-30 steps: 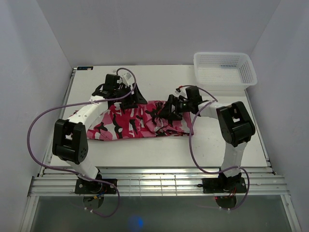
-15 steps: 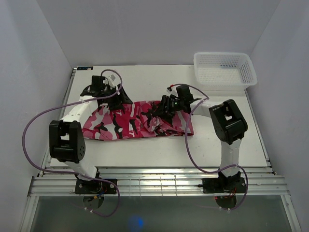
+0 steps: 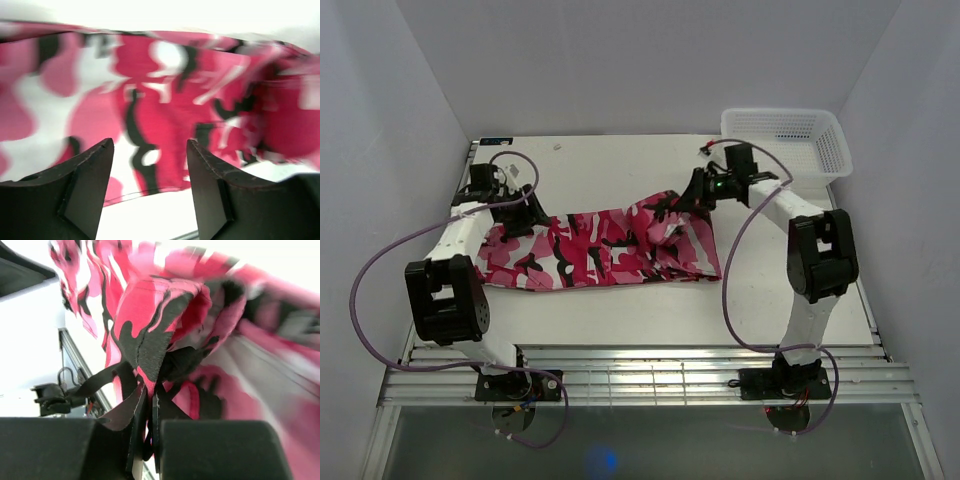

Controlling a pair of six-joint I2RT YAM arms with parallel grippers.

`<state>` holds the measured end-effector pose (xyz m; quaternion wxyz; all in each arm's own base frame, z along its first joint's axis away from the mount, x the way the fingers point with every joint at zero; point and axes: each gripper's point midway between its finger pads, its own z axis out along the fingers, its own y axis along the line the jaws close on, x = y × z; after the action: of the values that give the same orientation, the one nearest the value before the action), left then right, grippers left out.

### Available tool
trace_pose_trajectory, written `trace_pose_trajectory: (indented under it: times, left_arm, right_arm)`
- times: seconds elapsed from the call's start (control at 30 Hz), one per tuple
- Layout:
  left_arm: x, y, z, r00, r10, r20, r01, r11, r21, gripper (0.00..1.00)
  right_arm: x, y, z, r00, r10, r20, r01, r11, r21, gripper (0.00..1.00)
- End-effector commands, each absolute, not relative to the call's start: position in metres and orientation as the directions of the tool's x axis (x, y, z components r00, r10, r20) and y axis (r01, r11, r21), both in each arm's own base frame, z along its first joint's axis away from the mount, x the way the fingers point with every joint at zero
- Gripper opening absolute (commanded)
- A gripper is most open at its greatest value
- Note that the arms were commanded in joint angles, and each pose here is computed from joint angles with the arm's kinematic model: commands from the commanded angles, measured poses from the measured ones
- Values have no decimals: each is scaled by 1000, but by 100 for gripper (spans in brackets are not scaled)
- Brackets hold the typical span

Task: Fold and stack the trousers
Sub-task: Fold the trousers

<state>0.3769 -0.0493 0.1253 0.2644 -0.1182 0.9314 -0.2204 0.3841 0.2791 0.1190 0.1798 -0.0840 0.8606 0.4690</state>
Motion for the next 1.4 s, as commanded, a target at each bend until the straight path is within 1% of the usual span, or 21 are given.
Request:
trace_pose_trajectory:
  times: [0.0,0.07,0.1,0.13,0.17,0.2,0.23,0.27,0.37,0.47,0.53,0.7,0.73,0.83,0.87,0.9,0.97,1.03,1.13,1.2,1.37]
  left_arm:
    - [347,-10,100,-865,-308,-397,-161,918,-362,70]
    - [340,13,86,-869,-301,-392,-190,936,-298,67]
    - [333,18,76,-878,-300,-373,-203,939,-277,66]
    - [330,27,70,-881,-300,-366,-215,943,-255,65]
    - [326,33,60,-889,-308,-338,-237,943,-235,63]
    - [324,42,55,-890,-318,-327,-261,943,-206,60]
    - [321,51,50,-886,-342,-314,-290,936,-200,59]
    - [320,56,47,-888,-341,-309,-295,937,-187,58]
    - [319,76,33,-899,-329,-288,-308,944,-116,54]
    - [323,94,24,-907,-302,-293,-303,952,-44,51]
    - [327,102,18,-910,-296,-291,-305,952,-14,50]
    - [333,123,12,-922,-259,-287,-287,956,58,49]
    - [334,123,12,-921,-265,-286,-291,955,51,49]
    - [345,101,21,-915,-265,-305,-253,964,-77,51]
    - [350,88,30,-909,-262,-325,-225,963,-148,53]
    - [350,82,33,-908,-259,-329,-212,962,-172,54]
    - [351,74,47,-898,-256,-359,-190,959,-208,59]
    - [349,63,56,-893,-252,-374,-162,953,-255,64]
    - [348,51,77,-872,-243,-426,-120,948,-294,69]
    - [346,44,84,-866,-239,-439,-108,947,-303,71]
    - [334,27,91,-864,-239,-444,-85,937,-339,72]
  right_arm:
    - [406,204,197,-820,23,-573,-451,589,670,8]
    - [417,149,223,-776,62,-628,-444,653,613,8]
    - [409,131,225,-769,26,-639,-462,669,583,8]
    - [410,107,230,-759,45,-650,-440,700,563,8]
    - [414,71,244,-718,64,-693,-428,745,512,8]
    - [406,51,242,-736,62,-675,-384,782,490,8]
    - [405,30,244,-710,15,-704,-399,816,419,8]
    - [405,-5,254,-689,28,-725,-353,859,370,8]
    - [386,-74,261,-676,0,-737,-274,929,251,8]
    - [367,-120,268,-664,-74,-744,-252,959,130,8]
    - [356,-135,267,-669,-129,-732,-260,963,68,8]
    - [331,-159,247,-678,-334,-655,-359,928,-102,8]
    - [329,-159,242,-679,-348,-646,-369,923,-109,8]
    - [336,-151,248,-652,-342,-677,-377,921,-103,8]
    - [344,-138,248,-638,-355,-684,-401,911,-99,8]
    - [347,-131,247,-637,-353,-686,-406,909,-91,8]
    - [351,-102,235,-654,-333,-679,-419,907,-41,8]
    - [356,-86,231,-651,-325,-686,-412,910,-41,8]
    - [355,-41,219,-638,-337,-693,-470,883,3,8]
    - [348,-5,204,-669,-297,-681,-486,869,97,8]
    - [336,81,199,-698,-203,-687,-528,793,303,8]
